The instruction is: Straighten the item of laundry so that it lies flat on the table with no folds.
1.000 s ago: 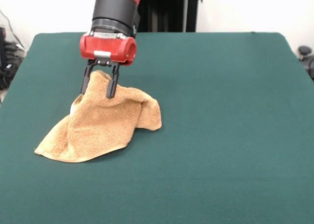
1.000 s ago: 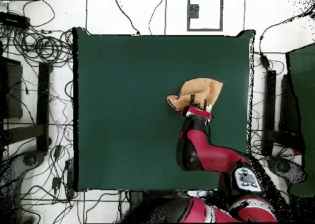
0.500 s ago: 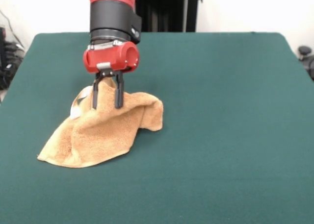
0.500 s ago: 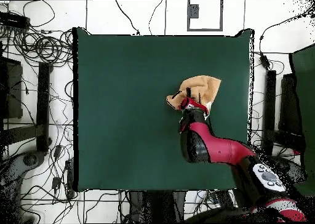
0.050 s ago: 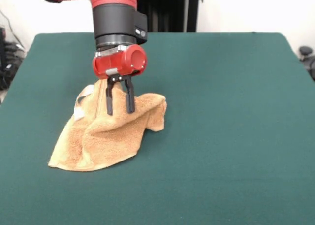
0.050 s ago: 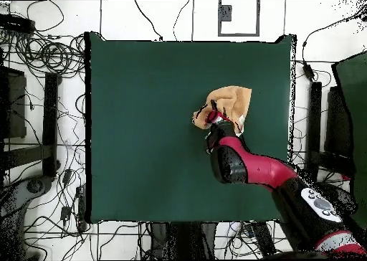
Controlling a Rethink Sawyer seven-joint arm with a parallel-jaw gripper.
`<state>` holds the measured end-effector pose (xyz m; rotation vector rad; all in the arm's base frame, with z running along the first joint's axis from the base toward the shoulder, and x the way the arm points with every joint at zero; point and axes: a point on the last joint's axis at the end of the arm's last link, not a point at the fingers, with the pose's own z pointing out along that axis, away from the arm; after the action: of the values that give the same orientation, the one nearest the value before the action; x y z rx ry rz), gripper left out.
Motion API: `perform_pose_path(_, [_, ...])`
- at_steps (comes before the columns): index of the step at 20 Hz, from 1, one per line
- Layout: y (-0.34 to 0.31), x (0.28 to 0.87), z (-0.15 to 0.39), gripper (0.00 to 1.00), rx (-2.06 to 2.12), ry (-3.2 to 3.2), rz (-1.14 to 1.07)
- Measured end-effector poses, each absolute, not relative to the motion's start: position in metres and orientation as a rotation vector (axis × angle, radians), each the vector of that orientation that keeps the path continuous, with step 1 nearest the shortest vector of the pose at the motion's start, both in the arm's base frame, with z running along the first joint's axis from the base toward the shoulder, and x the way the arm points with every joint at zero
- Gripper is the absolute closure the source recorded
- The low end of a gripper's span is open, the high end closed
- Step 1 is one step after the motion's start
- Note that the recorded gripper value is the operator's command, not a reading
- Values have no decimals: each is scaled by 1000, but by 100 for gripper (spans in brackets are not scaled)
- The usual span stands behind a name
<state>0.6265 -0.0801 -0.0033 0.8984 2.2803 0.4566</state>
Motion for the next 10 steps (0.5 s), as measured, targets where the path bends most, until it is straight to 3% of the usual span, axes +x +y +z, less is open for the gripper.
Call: perform_pose_path(10, [-71,631,-6,0,1014,2243,624])
